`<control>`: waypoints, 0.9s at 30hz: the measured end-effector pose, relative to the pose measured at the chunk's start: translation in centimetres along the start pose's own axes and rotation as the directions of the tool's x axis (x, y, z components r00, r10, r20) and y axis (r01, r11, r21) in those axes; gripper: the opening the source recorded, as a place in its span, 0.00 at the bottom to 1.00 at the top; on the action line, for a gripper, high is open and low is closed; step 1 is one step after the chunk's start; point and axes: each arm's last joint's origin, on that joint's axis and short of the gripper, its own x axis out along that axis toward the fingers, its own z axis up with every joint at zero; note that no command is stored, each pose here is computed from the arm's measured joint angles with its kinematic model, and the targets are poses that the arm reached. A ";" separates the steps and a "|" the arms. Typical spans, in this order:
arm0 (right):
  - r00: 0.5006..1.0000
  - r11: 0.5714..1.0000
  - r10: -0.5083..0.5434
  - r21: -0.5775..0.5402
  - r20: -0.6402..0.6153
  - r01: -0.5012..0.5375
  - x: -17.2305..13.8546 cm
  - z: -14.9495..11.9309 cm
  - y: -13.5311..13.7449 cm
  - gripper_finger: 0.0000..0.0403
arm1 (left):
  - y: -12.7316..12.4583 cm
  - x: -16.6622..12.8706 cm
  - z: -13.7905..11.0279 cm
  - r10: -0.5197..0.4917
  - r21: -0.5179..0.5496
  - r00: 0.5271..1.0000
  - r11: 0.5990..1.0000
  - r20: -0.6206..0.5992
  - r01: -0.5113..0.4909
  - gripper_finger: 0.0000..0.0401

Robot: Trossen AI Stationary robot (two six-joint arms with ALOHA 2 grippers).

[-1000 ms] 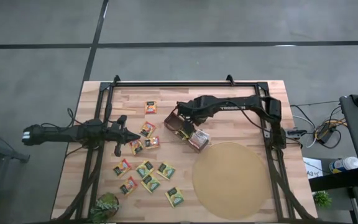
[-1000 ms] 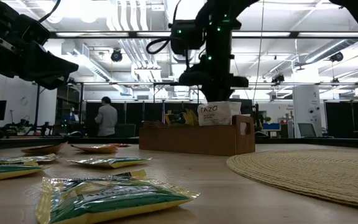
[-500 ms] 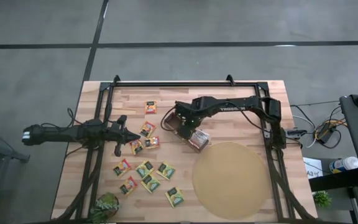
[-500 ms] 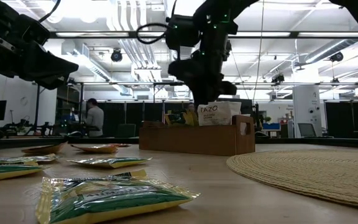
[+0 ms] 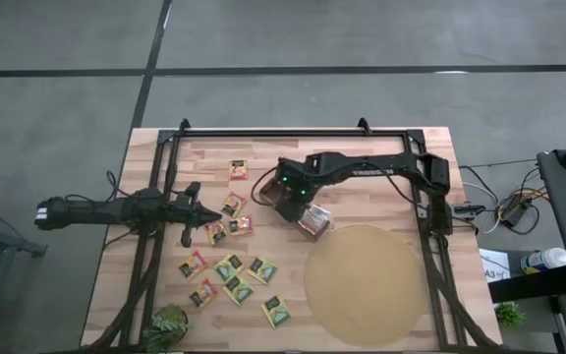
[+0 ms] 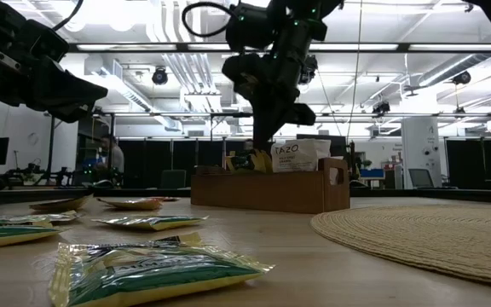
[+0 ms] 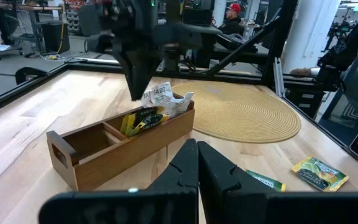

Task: Pick & Place Tea
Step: Adjust the yellow tea bags in the wooden organizer

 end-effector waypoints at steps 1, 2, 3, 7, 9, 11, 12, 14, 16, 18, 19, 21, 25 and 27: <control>1.000 1.000 -0.003 -0.002 0.013 0.003 -0.4 0.0 0.1 0.02 | 0.0 0.0 0.0 0.000 0.000 1.000 1.000 0.000 0.000 0.00; 1.000 1.000 -0.002 -0.005 0.022 0.002 -0.7 -0.1 0.2 0.02 | 0.0 0.0 0.0 0.000 0.000 1.000 1.000 0.000 0.000 0.00; 1.000 1.000 0.004 -0.007 0.031 -0.004 -1.1 -0.1 0.3 0.02 | 0.0 0.0 0.0 0.000 0.000 1.000 1.000 0.000 0.000 0.00; 0.998 0.999 0.032 -0.026 0.057 -0.030 -2.2 -0.6 1.1 0.02 | 0.0 0.0 0.0 0.000 0.000 1.000 1.000 0.000 0.000 0.00; 0.997 0.998 0.049 -0.029 0.065 -0.047 -2.5 -0.9 1.9 0.02 | 0.0 0.0 0.0 0.000 0.000 1.000 1.000 0.000 0.000 0.00; 0.995 0.997 0.071 -0.028 0.075 -0.069 -2.9 -1.2 2.9 0.02 | 0.0 0.0 0.0 0.000 0.000 1.000 1.000 0.000 0.000 0.00; 0.994 0.996 0.082 -0.031 0.078 -0.079 -3.0 -1.4 3.4 0.02 | 0.0 0.0 0.0 0.000 0.000 1.000 1.000 0.000 0.000 0.00; 0.991 0.994 0.104 -0.046 0.089 -0.100 -3.1 -1.7 4.3 0.02 | 0.0 0.0 0.0 0.000 0.000 1.000 1.000 0.000 0.000 0.00; 0.987 0.991 0.122 -0.061 0.099 -0.117 -2.9 -1.8 5.0 0.02 | 0.0 0.0 0.0 0.000 0.000 1.000 1.000 0.000 0.000 0.00; 0.988 0.991 0.123 -0.064 0.093 -0.117 -2.6 -1.9 5.4 0.02 | 0.0 0.0 0.0 0.000 0.000 1.000 1.000 0.000 0.000 0.00; 0.988 0.991 0.122 -0.064 0.091 -0.116 -2.4 -1.9 5.5 0.02 | 0.0 0.0 0.0 0.000 0.000 1.000 1.000 0.000 0.000 0.00; 0.989 0.991 0.121 -0.065 0.086 -0.116 -1.8 -1.9 5.6 0.02 | 0.0 0.0 0.0 0.000 0.000 1.000 1.000 0.000 0.000 0.00; 0.992 0.993 0.108 -0.060 0.069 -0.104 -0.8 -1.9 5.7 0.02 | 0.0 0.0 0.0 0.000 0.000 1.000 1.000 0.000 0.000 0.00; 0.993 0.993 0.105 -0.052 0.061 -0.102 -0.3 -1.9 5.7 0.02 | 0.0 0.0 0.0 0.000 0.000 1.000 1.000 0.000 0.000 0.00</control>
